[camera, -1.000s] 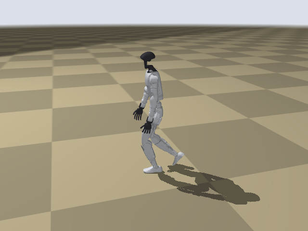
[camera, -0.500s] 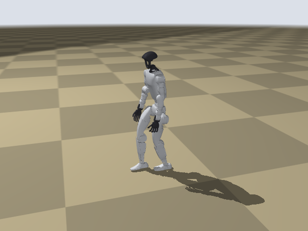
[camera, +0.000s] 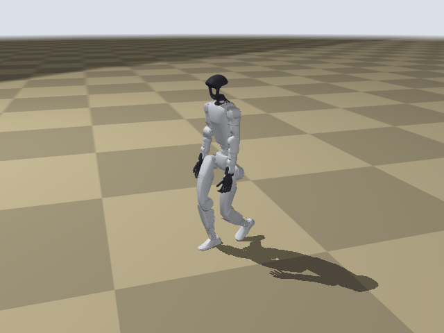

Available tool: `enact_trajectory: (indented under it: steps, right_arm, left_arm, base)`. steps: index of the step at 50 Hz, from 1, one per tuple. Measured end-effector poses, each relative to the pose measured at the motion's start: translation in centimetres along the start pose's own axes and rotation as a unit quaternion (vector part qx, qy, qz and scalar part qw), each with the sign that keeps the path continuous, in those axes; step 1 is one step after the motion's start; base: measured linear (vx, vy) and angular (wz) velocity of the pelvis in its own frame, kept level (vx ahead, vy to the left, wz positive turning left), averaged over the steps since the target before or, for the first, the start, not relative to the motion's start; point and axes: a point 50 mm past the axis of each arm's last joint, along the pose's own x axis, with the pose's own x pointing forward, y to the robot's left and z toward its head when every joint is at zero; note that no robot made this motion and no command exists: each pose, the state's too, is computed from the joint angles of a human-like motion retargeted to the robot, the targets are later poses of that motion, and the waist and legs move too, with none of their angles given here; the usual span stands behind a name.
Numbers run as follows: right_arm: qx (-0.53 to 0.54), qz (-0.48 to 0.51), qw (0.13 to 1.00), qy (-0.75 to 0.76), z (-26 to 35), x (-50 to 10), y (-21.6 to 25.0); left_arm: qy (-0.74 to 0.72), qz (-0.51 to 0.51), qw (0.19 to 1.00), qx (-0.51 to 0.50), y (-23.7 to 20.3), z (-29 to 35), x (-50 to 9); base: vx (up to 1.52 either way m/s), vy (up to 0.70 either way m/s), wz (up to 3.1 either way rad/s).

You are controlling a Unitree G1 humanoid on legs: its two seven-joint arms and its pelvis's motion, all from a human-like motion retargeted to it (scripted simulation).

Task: Walk

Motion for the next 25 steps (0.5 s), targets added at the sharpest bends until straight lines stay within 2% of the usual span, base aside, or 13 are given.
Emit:
enact_trajectory:
  steps: [25]
  right_arm:
    - [-0.096,0.036,0.995,-0.005,1.2,0.1,-0.1]
  left_arm:
    - [-0.024,0.012,1.0,-0.007,0.9,2.4,0.2]
  base:
    - [0.13,-0.03,0.5]
